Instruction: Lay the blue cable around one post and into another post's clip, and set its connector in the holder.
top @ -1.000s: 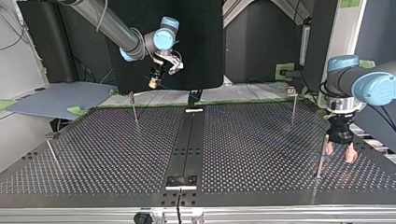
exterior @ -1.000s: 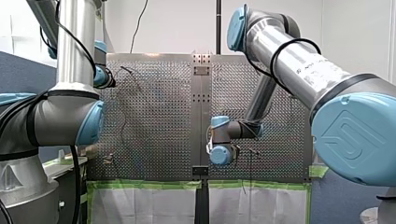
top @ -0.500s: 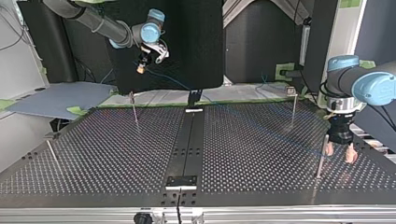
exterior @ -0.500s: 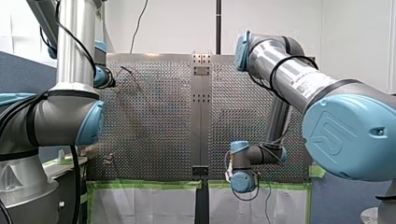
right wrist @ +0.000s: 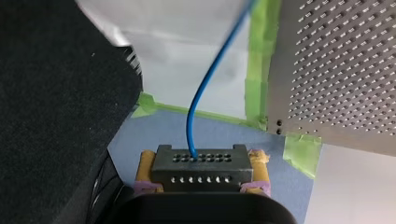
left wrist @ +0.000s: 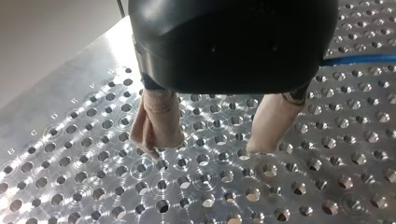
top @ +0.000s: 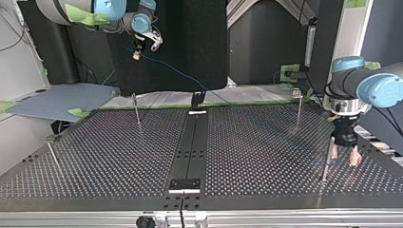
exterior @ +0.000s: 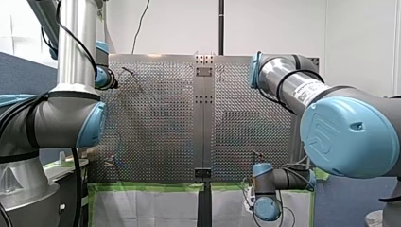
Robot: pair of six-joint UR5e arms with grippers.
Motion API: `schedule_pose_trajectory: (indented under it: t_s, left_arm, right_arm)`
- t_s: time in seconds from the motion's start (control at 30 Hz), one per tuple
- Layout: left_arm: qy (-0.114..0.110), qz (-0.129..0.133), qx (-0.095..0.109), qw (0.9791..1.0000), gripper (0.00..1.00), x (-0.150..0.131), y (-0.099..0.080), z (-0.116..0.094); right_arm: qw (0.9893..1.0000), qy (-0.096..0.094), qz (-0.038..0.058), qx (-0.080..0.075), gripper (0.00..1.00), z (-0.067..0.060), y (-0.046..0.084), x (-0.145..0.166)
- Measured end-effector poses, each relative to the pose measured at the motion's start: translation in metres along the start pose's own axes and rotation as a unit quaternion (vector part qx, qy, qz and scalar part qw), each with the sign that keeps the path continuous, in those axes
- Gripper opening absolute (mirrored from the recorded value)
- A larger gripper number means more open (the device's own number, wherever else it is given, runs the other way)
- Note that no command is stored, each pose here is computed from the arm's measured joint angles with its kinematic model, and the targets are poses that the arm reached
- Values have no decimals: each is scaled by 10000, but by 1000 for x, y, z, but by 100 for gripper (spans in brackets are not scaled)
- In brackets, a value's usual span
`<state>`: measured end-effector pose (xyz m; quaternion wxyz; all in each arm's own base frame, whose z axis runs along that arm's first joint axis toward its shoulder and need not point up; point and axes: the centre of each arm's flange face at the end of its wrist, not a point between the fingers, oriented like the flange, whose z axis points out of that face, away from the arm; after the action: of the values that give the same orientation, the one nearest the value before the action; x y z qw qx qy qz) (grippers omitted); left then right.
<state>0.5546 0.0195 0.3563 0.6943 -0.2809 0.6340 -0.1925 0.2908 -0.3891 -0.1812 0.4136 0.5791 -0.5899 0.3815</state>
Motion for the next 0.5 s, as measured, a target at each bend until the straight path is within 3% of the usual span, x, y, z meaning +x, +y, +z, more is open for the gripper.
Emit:
schedule_pose_trajectory:
  t_s: [0.13,0.23,0.33,0.43,0.5]
  left_arm:
    - [17,0,14,10000,100,0,-1,0]
    - [23,1,20,10000,100,1,-1,0]
    - [23,2,23,10000,100,1,-1,0]
    - [16,2,20,10000,100,0,-1,0]
    - [13,3,20,10000,100,0,-1,0]
  right_arm:
    - [9998,164,123,42,0,14,7,11]
    - [9987,421,279,93,0,32,7,30]
    - [9963,725,441,145,0,52,7,55]
    - [9923,1058,613,200,0,72,9,83]
    - [9889,1273,734,236,0,82,12,102]
